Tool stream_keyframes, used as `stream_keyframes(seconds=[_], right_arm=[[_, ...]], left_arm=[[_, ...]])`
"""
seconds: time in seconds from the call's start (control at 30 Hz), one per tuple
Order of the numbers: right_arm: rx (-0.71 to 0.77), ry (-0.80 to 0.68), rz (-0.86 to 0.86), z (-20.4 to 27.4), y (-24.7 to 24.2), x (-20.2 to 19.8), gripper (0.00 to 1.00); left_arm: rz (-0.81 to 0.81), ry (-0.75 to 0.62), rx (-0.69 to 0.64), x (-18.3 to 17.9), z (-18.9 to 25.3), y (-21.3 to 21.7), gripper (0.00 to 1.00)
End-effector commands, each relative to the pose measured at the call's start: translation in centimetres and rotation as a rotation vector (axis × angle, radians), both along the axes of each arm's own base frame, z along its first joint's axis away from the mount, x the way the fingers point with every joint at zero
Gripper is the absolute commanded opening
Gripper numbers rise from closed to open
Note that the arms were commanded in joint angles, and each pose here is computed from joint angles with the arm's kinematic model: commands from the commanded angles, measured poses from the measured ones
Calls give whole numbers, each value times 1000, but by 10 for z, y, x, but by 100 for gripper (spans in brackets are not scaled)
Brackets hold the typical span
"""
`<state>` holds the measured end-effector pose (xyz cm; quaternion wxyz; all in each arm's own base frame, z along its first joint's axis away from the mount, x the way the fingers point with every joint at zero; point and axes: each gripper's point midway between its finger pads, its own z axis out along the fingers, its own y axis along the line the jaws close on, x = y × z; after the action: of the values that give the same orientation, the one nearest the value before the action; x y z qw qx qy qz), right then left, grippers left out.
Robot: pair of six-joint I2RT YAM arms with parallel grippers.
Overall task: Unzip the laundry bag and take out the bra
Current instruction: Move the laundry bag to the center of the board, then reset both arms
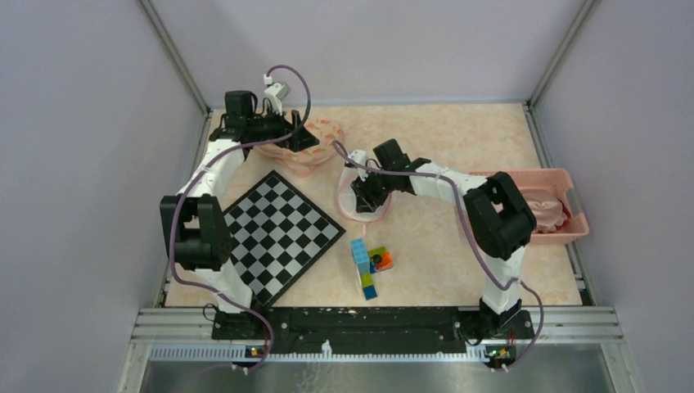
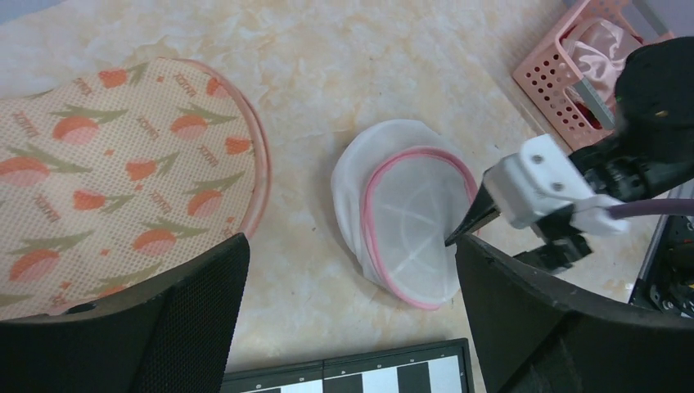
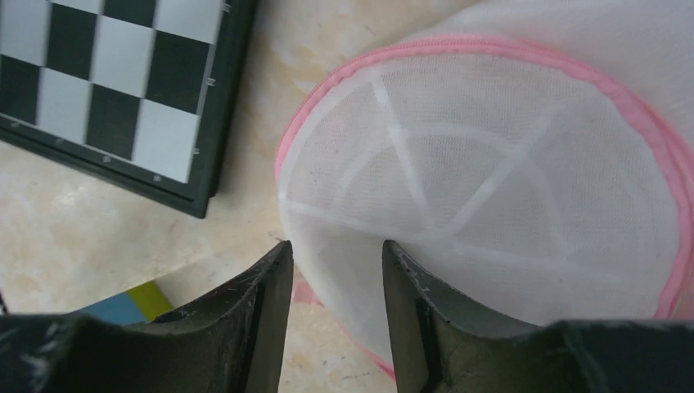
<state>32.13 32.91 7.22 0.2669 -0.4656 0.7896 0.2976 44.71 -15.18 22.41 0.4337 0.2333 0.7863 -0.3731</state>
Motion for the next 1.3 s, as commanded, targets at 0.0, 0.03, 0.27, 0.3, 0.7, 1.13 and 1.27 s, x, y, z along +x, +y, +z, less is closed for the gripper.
stream_keyframes(seconds=[0.0,0.03,0.27,0.3,0.7,1.13,1.27], right_arm=[[-12,-78,-111,-6,9,37,44],[-24,-86,-128,-9,7,43,44],[-46,-73,-233,-25,-21,99,43],[-55,-74,-241,-28,-25,107,43],[-135,-59,-351,-32,-56,151,36],[94,-133,-314,65,-35,146,46],[141,-184,-320,105,-40,148,49]], left_arm=[[21,-122,11,-2,36,6,99],[21,-131,18,-2,36,7,99],[12,-156,34,-5,35,9,99],[11,-155,33,-4,35,9,99],[16,-136,30,0,30,11,99],[0,-129,16,3,27,8,99],[3,-128,18,6,26,8,99]])
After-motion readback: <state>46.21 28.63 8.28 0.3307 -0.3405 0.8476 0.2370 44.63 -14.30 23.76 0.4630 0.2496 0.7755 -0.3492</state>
